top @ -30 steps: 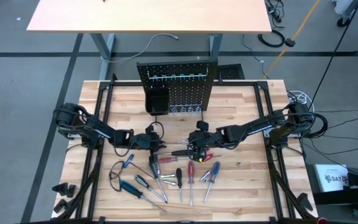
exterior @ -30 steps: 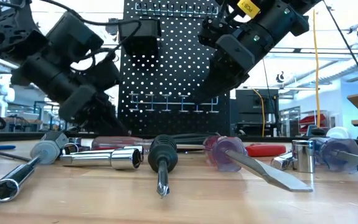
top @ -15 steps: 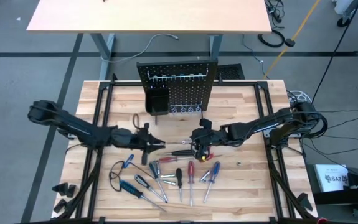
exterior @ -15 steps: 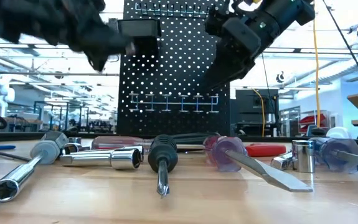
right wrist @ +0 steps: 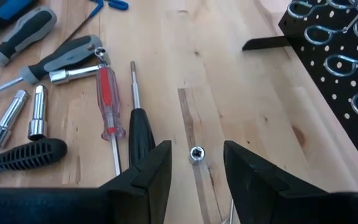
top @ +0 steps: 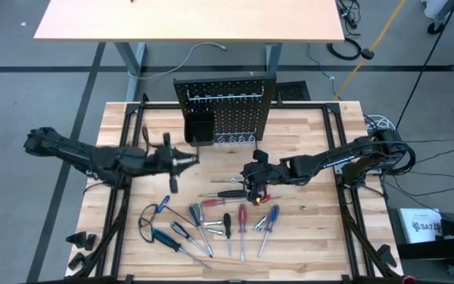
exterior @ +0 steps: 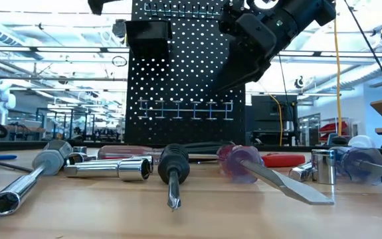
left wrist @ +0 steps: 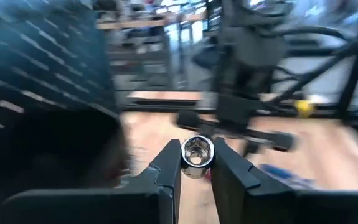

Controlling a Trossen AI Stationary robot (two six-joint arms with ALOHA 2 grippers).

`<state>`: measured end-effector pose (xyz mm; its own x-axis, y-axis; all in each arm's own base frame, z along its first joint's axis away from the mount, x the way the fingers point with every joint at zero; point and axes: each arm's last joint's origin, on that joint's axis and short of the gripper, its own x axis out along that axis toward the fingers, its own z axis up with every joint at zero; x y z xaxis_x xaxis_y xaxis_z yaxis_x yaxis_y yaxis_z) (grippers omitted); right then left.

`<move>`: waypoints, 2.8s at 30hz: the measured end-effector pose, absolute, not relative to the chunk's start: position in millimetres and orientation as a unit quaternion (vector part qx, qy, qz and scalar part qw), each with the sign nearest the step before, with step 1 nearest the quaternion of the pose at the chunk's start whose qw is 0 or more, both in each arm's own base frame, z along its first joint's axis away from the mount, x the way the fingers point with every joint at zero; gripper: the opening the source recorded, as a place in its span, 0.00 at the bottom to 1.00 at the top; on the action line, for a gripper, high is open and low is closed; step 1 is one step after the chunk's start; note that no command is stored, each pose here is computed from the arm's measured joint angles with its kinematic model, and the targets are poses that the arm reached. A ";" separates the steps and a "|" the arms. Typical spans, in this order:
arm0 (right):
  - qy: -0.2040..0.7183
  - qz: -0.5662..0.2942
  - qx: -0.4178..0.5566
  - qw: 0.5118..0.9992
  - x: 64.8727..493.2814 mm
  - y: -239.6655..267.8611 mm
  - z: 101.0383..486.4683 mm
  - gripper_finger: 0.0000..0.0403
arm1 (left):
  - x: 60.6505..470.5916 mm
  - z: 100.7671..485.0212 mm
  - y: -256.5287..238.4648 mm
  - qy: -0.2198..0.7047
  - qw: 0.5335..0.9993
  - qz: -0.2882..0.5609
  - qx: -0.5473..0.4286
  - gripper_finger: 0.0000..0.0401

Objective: Hang tools onto peg board
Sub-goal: Put the socket into the black bin on the pegboard

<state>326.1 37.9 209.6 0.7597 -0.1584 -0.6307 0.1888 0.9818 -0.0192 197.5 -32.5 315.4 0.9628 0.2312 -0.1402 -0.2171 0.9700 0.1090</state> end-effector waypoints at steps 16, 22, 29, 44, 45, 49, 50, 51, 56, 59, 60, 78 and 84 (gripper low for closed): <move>0.334 -0.092 0.020 0.938 326.3 37.5 209.7 0.34 | 218.9 357.2 12.4 0.115 0.958 0.259 0.048 0.15; 0.334 -0.092 0.019 0.938 326.3 37.4 209.7 0.34 | 228.9 345.4 19.1 0.151 0.951 0.265 0.054 0.15; 0.334 -0.089 0.013 0.938 326.3 37.4 209.7 0.34 | 227.3 346.5 19.2 0.149 0.951 0.267 0.053 0.26; 0.336 -0.087 0.006 0.938 326.2 37.1 209.5 0.34 | 210.9 392.0 11.8 0.139 0.958 0.245 0.052 0.47; 0.336 -0.087 0.006 0.938 326.1 37.1 209.4 0.34 | 208.7 394.2 8.8 0.138 0.961 0.232 0.052 0.47; 0.337 -0.087 0.006 0.937 325.9 37.1 209.1 0.34 | 196.3 393.0 -4.8 0.162 0.966 0.196 0.055 0.47; 0.338 -0.087 0.006 0.937 325.9 37.1 209.1 0.34 | 192.6 391.4 -8.0 0.172 0.966 0.188 0.048 0.47; 0.339 -0.087 0.005 0.937 325.6 37.2 208.8 0.34 | 189.5 389.4 -11.2 0.182 0.966 0.181 0.040 0.47; 0.349 -0.087 0.001 0.933 324.3 37.0 207.4 0.34 | 186.6 358.3 -30.6 0.247 0.958 0.148 0.009 0.47; 0.351 -0.087 -0.002 0.932 324.0 36.9 207.2 0.34 | 188.2 326.5 -40.8 0.279 0.951 0.135 0.010 0.47; 0.351 -0.086 -0.002 0.932 324.0 36.9 207.2 0.34 | 188.2 315.8 -43.1 0.289 0.948 0.134 0.007 0.47; 0.351 -0.087 0.000 0.932 324.0 36.9 207.1 0.34 | 200.8 192.0 -53.0 0.181 0.978 0.099 -0.040 0.47; 0.351 -0.087 0.000 0.932 324.0 36.9 207.1 0.34 | 221.2 167.6 -59.5 0.180 0.979 0.093 -0.016 0.47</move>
